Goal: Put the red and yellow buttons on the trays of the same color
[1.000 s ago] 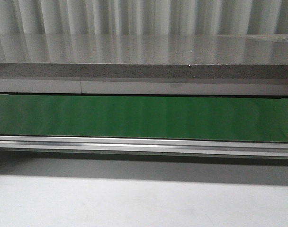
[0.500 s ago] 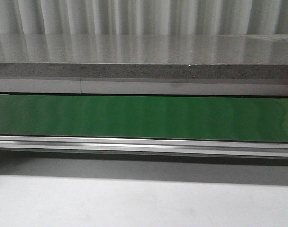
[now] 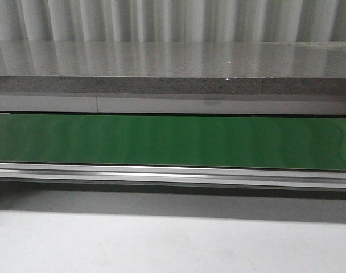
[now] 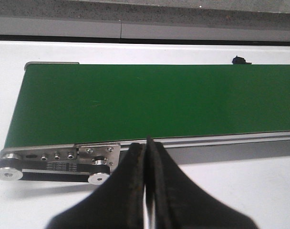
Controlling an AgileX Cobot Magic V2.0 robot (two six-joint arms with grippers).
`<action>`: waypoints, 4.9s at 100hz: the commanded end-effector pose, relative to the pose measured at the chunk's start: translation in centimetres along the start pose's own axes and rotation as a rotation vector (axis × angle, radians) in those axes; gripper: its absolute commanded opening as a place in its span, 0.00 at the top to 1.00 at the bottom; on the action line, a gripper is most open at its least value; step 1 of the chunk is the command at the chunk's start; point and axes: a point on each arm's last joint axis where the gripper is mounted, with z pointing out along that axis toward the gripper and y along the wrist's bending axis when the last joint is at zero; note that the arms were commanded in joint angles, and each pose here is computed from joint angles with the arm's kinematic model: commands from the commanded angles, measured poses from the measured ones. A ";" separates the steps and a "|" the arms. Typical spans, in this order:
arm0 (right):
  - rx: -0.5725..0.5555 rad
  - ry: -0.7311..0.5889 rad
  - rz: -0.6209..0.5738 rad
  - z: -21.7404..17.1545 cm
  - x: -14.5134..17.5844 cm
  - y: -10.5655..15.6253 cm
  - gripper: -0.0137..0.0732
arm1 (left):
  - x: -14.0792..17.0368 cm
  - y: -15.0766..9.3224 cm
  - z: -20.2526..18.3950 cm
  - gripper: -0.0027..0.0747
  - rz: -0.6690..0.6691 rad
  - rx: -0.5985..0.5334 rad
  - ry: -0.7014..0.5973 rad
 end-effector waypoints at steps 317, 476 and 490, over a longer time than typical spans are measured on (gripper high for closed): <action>0.038 -0.497 -0.044 -7.7 4.3 1.2 0.92 | -1.4 -0.2 -0.3 0.99 -0.007 0.012 -0.088; -0.031 -1.060 -0.112 -5.6 19.8 0.5 0.92 | -1.4 -0.2 -0.3 0.99 -0.007 0.012 -0.088; -0.009 -1.120 -0.103 -6.2 20.1 0.3 0.92 | -1.4 -0.2 -0.3 0.99 -0.007 0.012 -0.088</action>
